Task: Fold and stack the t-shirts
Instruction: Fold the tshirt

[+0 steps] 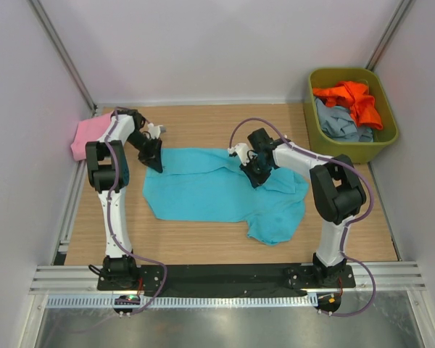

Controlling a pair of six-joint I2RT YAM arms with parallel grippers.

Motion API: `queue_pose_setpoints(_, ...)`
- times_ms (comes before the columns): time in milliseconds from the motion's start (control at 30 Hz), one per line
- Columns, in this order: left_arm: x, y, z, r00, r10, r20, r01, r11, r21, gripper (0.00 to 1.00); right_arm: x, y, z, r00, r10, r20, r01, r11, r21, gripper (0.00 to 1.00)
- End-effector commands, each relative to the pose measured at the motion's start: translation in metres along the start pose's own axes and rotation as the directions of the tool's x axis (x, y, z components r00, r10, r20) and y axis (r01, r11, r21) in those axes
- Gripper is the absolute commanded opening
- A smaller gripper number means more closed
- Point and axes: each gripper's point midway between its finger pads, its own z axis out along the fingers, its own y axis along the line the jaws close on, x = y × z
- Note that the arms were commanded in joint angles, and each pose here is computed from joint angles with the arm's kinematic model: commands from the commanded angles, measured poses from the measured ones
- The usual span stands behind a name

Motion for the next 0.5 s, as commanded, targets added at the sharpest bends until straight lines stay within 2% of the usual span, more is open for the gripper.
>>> queue_pose_setpoints(0,-0.01,-0.014,-0.015,0.998,0.023,0.065,-0.024,1.0,0.019,0.13,-0.018,0.011,-0.022,0.998,-0.026,0.058,0.028,0.999,-0.036,0.01)
queue_pose_setpoints(267,-0.013,-0.014,-0.015,0.997,0.019,0.072,-0.021,0.999,0.025,0.13,-0.021,0.036,-0.037,0.996,-0.038,0.079,0.05,0.985,-0.163,0.01)
queue_pose_setpoints(400,-0.013,-0.013,-0.016,0.997,0.027,0.07,-0.028,1.0,0.014,0.13,-0.02,0.039,-0.04,0.996,-0.041,0.078,0.054,0.982,-0.179,0.01)
queue_pose_setpoints(433,-0.013,-0.013,-0.016,0.997,0.027,0.07,-0.028,1.0,0.014,0.13,-0.02,0.039,-0.04,0.996,-0.042,0.08,0.055,0.983,-0.175,0.02)
queue_pose_setpoints(467,-0.013,-0.013,-0.017,0.997,0.033,0.068,-0.034,0.999,0.012,0.13,-0.019,0.036,-0.039,0.996,-0.036,0.076,0.048,0.986,-0.161,0.07)
